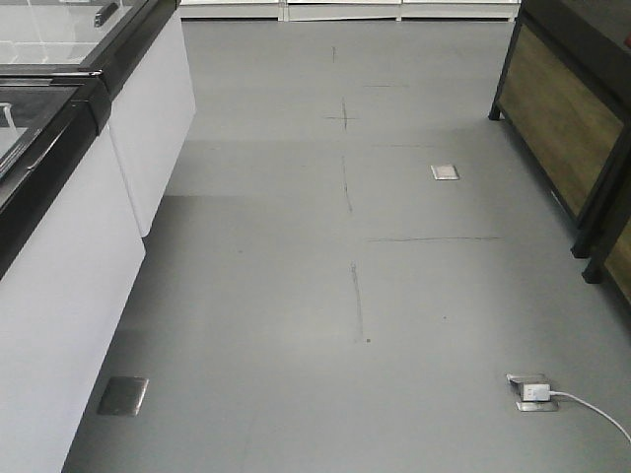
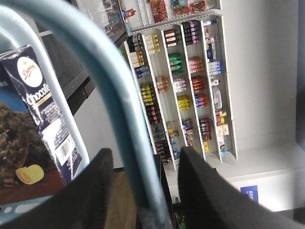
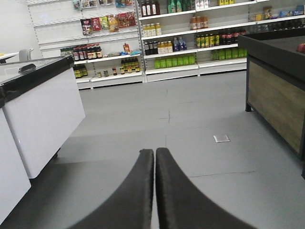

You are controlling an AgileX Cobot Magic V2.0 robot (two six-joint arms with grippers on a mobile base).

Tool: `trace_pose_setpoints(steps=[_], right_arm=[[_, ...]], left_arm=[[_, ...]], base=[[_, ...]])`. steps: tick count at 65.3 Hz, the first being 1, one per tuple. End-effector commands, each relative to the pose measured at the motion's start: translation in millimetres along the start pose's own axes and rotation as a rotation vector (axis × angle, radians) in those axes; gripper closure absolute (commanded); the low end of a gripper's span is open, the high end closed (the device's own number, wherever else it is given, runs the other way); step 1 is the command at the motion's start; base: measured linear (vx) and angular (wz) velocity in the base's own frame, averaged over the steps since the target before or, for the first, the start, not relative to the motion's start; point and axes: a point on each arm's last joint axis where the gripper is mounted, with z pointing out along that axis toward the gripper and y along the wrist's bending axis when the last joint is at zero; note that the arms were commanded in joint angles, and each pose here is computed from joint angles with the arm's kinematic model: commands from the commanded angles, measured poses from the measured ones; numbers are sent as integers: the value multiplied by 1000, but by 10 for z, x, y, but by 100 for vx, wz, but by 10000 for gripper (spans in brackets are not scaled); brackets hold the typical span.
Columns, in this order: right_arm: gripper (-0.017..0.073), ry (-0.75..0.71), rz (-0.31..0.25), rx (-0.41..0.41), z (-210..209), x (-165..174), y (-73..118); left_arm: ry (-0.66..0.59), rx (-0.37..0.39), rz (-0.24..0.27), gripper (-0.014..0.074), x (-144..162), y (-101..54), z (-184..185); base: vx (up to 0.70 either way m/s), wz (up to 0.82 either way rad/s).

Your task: Left arm holds basket, right arm returns cookies

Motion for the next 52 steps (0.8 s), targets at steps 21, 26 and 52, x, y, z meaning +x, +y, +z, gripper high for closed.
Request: trace_pose_setpoints(steps=[21,26,52], right_arm=[[567,-88,-3,-6,-11,-69,5],[567,-88,-3,-6,-11,-69,5],[567,-88,-3,-6,-11,-69,5]], left_arm=[[-20,139,-29,602,69,-455,-34],[5,146,-30,602,138,-491,33],[287,325,109,601,945,-1371,737]], base=[[0,0],[0,0],[0,0]])
